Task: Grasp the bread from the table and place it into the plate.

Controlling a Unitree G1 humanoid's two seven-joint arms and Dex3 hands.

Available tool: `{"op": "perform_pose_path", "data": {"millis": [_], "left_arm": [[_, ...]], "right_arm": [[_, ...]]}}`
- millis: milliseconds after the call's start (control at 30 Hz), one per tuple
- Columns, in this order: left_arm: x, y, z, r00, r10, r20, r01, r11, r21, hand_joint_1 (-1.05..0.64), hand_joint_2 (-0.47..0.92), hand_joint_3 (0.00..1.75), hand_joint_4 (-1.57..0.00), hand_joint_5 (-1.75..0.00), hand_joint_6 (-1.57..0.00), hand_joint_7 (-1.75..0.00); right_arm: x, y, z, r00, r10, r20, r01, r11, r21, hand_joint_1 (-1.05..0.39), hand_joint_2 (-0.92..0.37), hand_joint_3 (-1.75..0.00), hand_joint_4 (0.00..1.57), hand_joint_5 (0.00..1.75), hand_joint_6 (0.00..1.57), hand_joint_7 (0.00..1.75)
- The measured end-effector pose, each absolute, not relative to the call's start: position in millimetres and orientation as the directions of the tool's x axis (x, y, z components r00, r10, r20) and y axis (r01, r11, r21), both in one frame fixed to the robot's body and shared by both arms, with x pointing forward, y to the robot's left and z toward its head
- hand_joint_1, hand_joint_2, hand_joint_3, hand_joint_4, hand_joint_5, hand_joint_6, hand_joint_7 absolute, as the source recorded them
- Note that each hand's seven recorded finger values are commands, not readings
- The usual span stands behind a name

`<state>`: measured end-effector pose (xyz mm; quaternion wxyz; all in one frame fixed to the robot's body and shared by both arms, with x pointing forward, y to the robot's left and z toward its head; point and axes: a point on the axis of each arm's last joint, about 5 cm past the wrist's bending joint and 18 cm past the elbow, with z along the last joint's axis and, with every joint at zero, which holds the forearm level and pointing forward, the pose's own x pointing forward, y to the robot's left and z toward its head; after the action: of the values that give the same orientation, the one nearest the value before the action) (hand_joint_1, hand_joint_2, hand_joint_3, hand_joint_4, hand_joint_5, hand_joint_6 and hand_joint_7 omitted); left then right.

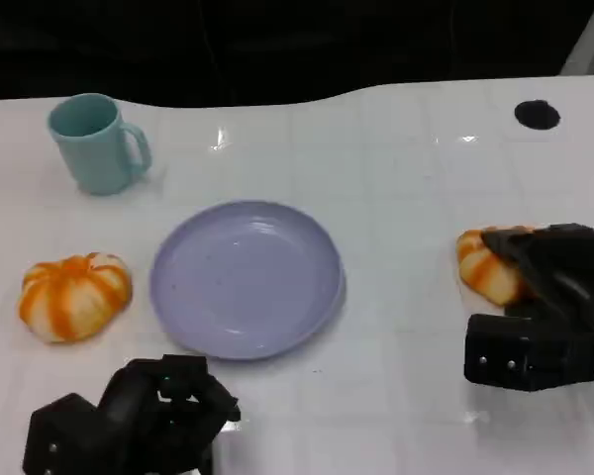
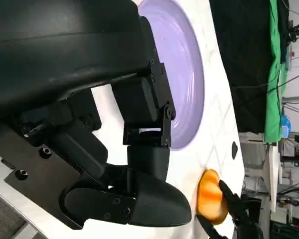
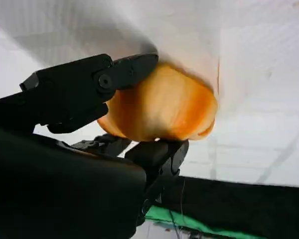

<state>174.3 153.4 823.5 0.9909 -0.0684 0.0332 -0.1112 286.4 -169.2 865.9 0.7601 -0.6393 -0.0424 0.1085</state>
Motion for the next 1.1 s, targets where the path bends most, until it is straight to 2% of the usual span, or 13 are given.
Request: {"op": "perform_pose_path", "data": {"millis": [33,67,167,267,333,367,533,567,633,667,833,900,1100], "left_arm": [[174.4,153.2,823.6,0.973,-0.226,-0.05,0.217,0.966,-0.143,-1.05,0.57,0.64,-1.57,-1.23,-1.4,-0.86],[174.3,153.2,823.6,0.973,-0.226,-0.05,0.217,0.966,-0.143,-1.05,0.58,0.64,-1.57,-1.23,-1.4,-0.86],[174.2,153.3,823.5,0.973,-0.226,-0.051,0.217,0.966,-0.143,-1.05,0.58,0.64,-1.57,-1.22,-1.39,-0.86],[174.1,153.3,823.4,0.973,-0.226,-0.051,0.217,0.966,-0.143,-1.05,0.58,0.63,-1.57,-1.22,-1.39,-0.86],[174.0,153.3,823.4,0.973,-0.225,-0.051,0.216,0.966,-0.143,-1.05,0.58,0.63,-1.57,-1.22,-1.39,-0.86],[174.0,153.2,823.4,0.973,-0.225,-0.051,0.216,0.966,-0.143,-1.05,0.58,0.63,-1.57,-1.22,-1.39,-0.86],[174.0,153.1,823.4,0.973,-0.226,-0.051,0.216,0.966,-0.144,-1.05,0.58,0.62,-1.57,-1.21,-1.39,-0.86],[174.0,153.1,823.4,0.973,-0.226,-0.051,0.216,0.966,-0.144,-1.05,0.58,0.62,-1.57,-1.22,-1.39,-0.85],[174.0,153.0,823.3,0.973,-0.226,-0.051,0.216,0.966,-0.144,-1.05,0.59,0.62,-1.57,-1.22,-1.39,-0.85],[173.9,153.0,823.1,0.973,-0.226,-0.052,0.216,0.966,-0.144,-1.05,0.59,0.62,-1.57,-1.22,-1.39,-0.85],[173.4,152.6,821.6,0.972,-0.227,-0.061,0.217,0.966,-0.144,-1.05,0.58,0.61,-1.57,-1.22,-1.4,-0.85],[173.5,152.3,821.7,0.971,-0.23,-0.063,0.219,0.966,-0.14,-1.05,0.58,0.61,-1.57,-1.23,-1.4,-0.85],[174.1,151.5,822.0,0.971,-0.231,-0.064,0.22,0.966,-0.135,-1.05,0.57,0.63,-1.57,-1.22,-1.41,-0.85]], "right_arm": [[286.6,-169.4,865.2,0.974,0.221,-0.055,-0.094,0.174,-0.98,-0.24,-0.92,-0.01,0.96,1.41,1.22,0.09],[286.7,-169.7,864.4,0.974,0.225,-0.035,-0.077,0.178,-0.981,-0.24,-0.92,-0.02,0.94,1.53,1.25,0.08],[286.7,-169.7,861.8,0.97,0.243,0.009,-0.033,0.165,-0.986,-0.26,-0.9,-0.03,0.89,1.72,1.27,0.07],[286.5,-169.7,859.6,0.963,0.267,0.047,0.01,0.137,-0.991,-0.27,-0.91,-0.03,0.87,1.74,1.34,0.14],[286.1,-170.4,858.1,0.96,0.27,0.066,0.032,0.128,-0.991,-0.29,-0.89,-0.02,0.89,1.75,1.1,0.65],[285.6,-170.7,857.2,0.959,0.273,0.076,0.043,0.122,-0.992,-0.3,-0.86,-0.01,0.89,1.75,1.03,0.72],[285.0,-171.0,855.3,0.951,0.289,0.113,0.088,0.098,-0.991,-0.33,-0.85,0.0,0.89,1.75,1.04,0.71],[284.9,-170.8,855.0,0.949,0.291,0.12,0.096,0.097,-0.991,-0.33,-0.86,-0.01,0.88,1.75,0.97,0.9],[284.8,-170.3,854.6,0.946,0.296,0.131,0.108,0.093,-0.99,-0.33,-0.86,-0.01,0.88,1.75,0.91,1.07],[284.6,-170.0,854.3,0.945,0.298,0.135,0.112,0.09,-0.99,-0.32,-0.86,-0.01,0.89,1.75,0.83,1.32],[284.3,-166.5,853.5,0.934,0.292,0.208,0.178,0.127,-0.976,-0.24,-0.84,0.0,0.92,1.75,0.78,1.47],[284.6,-164.7,854.2,0.926,0.29,0.243,0.205,0.155,-0.966,-0.19,-0.84,0.0,0.93,1.75,0.7,1.69],[287.6,-156.2,861.2,0.88,0.31,0.359,0.291,0.245,-0.925,-0.18,-0.88,-0.03,0.95,1.75,0.67,1.75]]}}
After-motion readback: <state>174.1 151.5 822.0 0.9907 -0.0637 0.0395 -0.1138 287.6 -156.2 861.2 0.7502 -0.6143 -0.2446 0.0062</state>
